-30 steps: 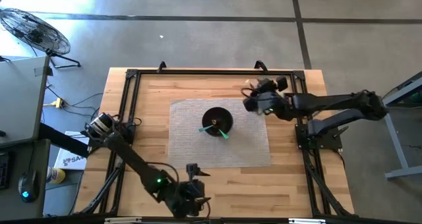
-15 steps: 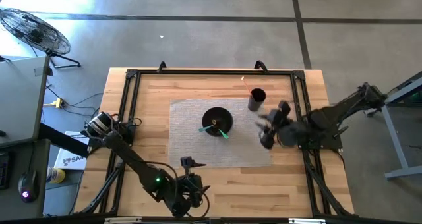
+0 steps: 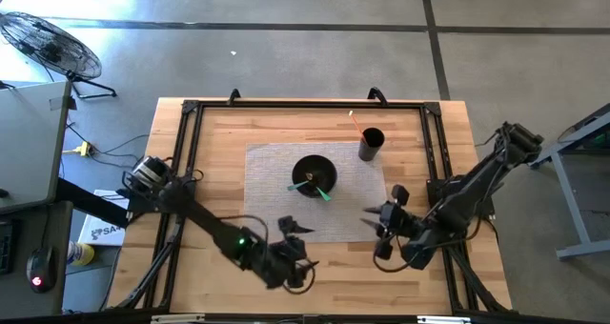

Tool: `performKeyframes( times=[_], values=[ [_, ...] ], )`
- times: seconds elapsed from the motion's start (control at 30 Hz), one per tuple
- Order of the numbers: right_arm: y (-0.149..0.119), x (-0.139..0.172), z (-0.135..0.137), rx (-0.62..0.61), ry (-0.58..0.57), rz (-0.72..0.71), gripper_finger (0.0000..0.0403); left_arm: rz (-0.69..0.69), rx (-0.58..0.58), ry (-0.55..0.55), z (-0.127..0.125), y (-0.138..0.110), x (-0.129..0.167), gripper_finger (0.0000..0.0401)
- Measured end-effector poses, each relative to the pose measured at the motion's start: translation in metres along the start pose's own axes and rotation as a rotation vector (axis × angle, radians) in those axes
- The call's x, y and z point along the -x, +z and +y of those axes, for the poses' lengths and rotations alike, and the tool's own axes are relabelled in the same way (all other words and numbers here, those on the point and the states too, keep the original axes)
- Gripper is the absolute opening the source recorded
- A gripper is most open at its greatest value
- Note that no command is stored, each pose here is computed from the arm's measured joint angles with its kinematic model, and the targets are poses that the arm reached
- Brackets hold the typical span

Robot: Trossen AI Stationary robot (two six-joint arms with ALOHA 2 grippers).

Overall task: Pick & Place Utensil
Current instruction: Return to Home Position

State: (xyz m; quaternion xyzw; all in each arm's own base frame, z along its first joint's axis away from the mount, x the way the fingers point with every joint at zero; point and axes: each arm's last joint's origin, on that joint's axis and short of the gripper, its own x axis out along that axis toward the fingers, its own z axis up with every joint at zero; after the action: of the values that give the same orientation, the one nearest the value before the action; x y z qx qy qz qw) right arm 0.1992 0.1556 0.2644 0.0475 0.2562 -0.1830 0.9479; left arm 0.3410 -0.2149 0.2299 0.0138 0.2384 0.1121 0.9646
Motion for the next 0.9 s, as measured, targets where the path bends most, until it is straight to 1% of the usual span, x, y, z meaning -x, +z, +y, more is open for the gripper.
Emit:
performKeyframes(
  times=[0.07,0.13,0.2,0.27,0.33,0.4,0.5,0.6,0.7,0.8,0.9],
  values=[
    [-0.001,-0.001,0.001,0.004,-0.008,0.0,0.0114,-0.032,0.005,-0.083,0.006,0.003,-0.01,0.0399],
    [-0.003,-0.001,0.002,-0.017,0.027,0.044,0.0114,-0.053,-0.008,-0.14,0.012,0.003,-0.019,0.0399],
    [-0.004,-0.002,0.003,-0.035,0.042,0.063,0.0114,-0.087,-0.017,-0.17,0.017,0.006,-0.022,0.0399],
    [-0.006,-0.003,0.004,0.018,0.038,0.064,0.0114,-0.112,-0.027,-0.169,0.024,0.011,-0.02,0.0399],
    [-0.003,-0.008,0.001,0.05,0.035,0.081,0.0114,-0.129,-0.032,-0.157,0.031,0.014,-0.012,0.0399],
    [0.002,-0.015,-0.005,0.052,0.043,0.119,0.0114,-0.146,-0.039,-0.145,0.039,0.016,-0.003,0.0399],
    [0.011,-0.03,-0.014,0.081,0.095,0.184,0.0114,-0.182,-0.048,-0.136,0.052,0.018,0.018,0.0399],
    [0.024,-0.046,-0.021,0.099,0.181,0.191,0.0114,-0.24,-0.039,-0.148,0.066,0.011,0.036,0.0399],
    [0.042,-0.059,-0.028,0.119,0.255,0.114,0.0114,-0.301,-0.013,-0.187,0.082,-0.003,0.048,0.0399],
    [0.061,-0.067,-0.031,0.162,0.343,-0.02,0.0114,-0.363,0.033,-0.228,0.102,-0.014,0.058,0.0399],
    [0.075,-0.074,-0.035,0.191,0.451,-0.167,0.0114,-0.367,0.056,-0.232,0.12,-0.026,0.07,0.0399]
  ],
)
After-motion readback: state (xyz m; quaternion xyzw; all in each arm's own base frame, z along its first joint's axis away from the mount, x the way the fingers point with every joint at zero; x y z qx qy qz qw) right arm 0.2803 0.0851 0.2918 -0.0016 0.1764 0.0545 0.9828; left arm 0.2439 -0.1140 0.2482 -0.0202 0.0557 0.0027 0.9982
